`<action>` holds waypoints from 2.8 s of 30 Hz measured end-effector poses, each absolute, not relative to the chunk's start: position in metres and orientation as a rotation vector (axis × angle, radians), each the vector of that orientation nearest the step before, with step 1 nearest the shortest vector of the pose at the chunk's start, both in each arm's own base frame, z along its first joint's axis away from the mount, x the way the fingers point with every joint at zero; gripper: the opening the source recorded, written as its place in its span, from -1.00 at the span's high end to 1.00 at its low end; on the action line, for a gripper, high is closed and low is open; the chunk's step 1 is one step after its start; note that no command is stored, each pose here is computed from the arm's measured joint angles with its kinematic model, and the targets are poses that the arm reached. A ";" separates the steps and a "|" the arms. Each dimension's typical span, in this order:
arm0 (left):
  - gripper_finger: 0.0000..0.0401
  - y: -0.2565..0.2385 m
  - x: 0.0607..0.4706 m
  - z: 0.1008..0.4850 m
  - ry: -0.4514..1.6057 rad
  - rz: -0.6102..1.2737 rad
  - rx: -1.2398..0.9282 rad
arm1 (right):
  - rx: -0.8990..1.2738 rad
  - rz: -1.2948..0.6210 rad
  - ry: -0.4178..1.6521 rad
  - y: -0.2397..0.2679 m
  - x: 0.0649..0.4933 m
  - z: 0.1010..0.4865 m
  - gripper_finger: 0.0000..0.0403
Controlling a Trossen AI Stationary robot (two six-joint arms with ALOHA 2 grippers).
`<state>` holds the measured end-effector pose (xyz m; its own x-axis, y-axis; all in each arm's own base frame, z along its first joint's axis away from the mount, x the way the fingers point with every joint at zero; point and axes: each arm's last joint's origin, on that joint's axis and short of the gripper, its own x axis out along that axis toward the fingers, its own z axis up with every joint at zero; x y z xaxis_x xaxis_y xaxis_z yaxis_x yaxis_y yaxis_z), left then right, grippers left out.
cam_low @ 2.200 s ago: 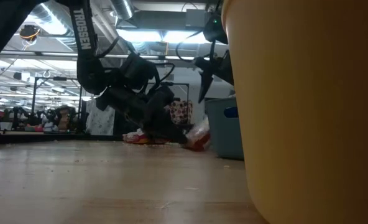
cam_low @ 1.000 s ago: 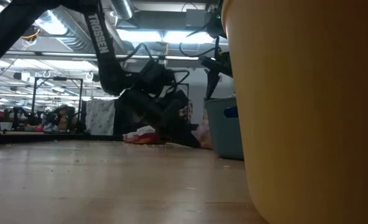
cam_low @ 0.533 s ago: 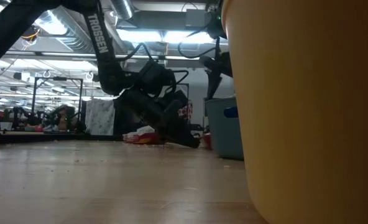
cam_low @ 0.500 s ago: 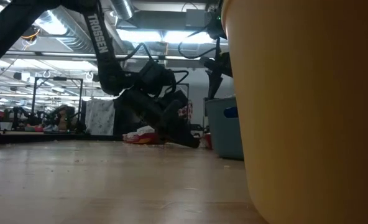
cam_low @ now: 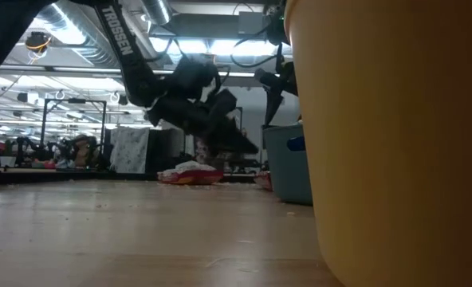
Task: Sort Maruchan noodles
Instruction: Put the right red noodle pack into the yellow bin
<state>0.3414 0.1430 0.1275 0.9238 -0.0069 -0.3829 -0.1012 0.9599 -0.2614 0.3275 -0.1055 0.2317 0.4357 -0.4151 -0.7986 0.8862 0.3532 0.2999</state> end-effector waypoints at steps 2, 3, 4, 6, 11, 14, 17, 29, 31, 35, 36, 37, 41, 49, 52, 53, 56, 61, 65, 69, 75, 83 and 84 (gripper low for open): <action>1.00 0.140 0.346 0.127 0.361 0.050 -0.267 | 0.815 -0.933 0.687 -0.105 0.327 0.231 -0.48; 1.00 0.139 0.347 0.124 0.366 0.051 -0.269 | 0.816 -0.934 0.687 -0.105 0.327 0.232 -0.48; 1.00 0.137 0.347 0.119 0.378 0.043 -0.277 | 0.816 -0.933 0.687 -0.105 0.327 0.232 -0.48; 1.00 0.132 0.352 0.112 0.381 0.027 -0.275 | 0.816 -0.934 0.689 -0.105 0.327 0.231 -0.48; 1.00 0.126 0.364 0.107 0.383 -0.002 -0.269 | 0.818 -0.935 0.690 -0.105 0.327 0.231 -0.48; 1.00 0.125 0.369 0.108 0.375 -0.008 -0.262 | 0.828 -0.927 0.693 -0.105 0.327 0.231 -0.48; 1.00 0.126 0.372 0.108 0.365 0.005 -0.225 | 0.836 -0.918 0.698 -0.105 0.327 0.231 -0.48; 1.00 0.128 0.373 0.087 0.483 -0.029 -0.307 | 0.856 -0.917 0.697 -0.104 0.327 0.231 -0.48; 1.00 0.131 0.370 0.086 0.504 -0.025 -0.322 | 0.856 -0.917 0.697 -0.104 0.327 0.231 -0.48; 1.00 0.136 0.365 0.086 0.532 -0.015 -0.348 | 0.856 -0.917 0.697 -0.104 0.327 0.231 -0.48; 1.00 0.138 0.365 0.086 0.533 -0.011 -0.350 | 0.856 -0.917 0.697 -0.104 0.327 0.231 -0.48; 1.00 0.139 0.364 0.086 0.533 -0.006 -0.353 | 0.856 -0.918 0.697 -0.104 0.327 0.231 -0.48; 1.00 0.141 0.359 0.078 0.598 0.037 -0.353 | 0.855 -0.918 0.697 -0.104 0.327 0.231 -0.48; 1.00 0.142 0.356 0.076 0.643 0.038 -0.346 | 0.854 -0.918 0.695 -0.104 0.327 0.231 -0.48; 1.00 0.142 0.356 0.075 0.645 0.038 -0.349 | 0.854 -0.918 0.695 -0.104 0.327 0.231 -0.48; 1.00 0.142 0.356 0.075 0.645 0.037 -0.349 | 0.854 -0.918 0.695 -0.104 0.327 0.231 -0.48; 1.00 0.142 0.355 0.075 0.645 0.037 -0.349 | 0.852 -0.916 0.697 -0.104 0.327 0.231 -0.48; 1.00 0.142 0.355 0.075 0.646 0.037 -0.349 | 0.851 -0.919 0.705 -0.104 0.327 0.231 -0.48; 1.00 0.142 0.355 0.074 0.656 0.038 -0.352 | 0.850 -0.952 0.760 -0.103 0.322 0.227 -0.48; 1.00 0.143 0.352 0.079 0.664 0.031 -0.387 | 0.860 -1.018 0.782 -0.102 0.317 0.225 -0.48; 1.00 0.144 0.341 0.106 0.702 0.059 -0.344 | 0.843 -1.044 0.763 -0.104 0.316 0.226 -0.48; 1.00 0.150 0.317 0.134 0.679 0.099 -0.273 | 0.866 -1.149 0.828 -0.119 0.310 0.210 -0.48; 1.00 0.152 0.312 0.135 0.670 0.110 -0.277 | 0.877 -1.149 0.839 -0.121 0.311 0.207 -0.48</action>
<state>0.3124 0.1516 0.1354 0.7799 0.0119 -0.6258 -0.1895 0.9574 -0.2180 0.3109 -0.1214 0.2070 0.2021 -0.3942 -0.8965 0.9739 0.1771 0.1417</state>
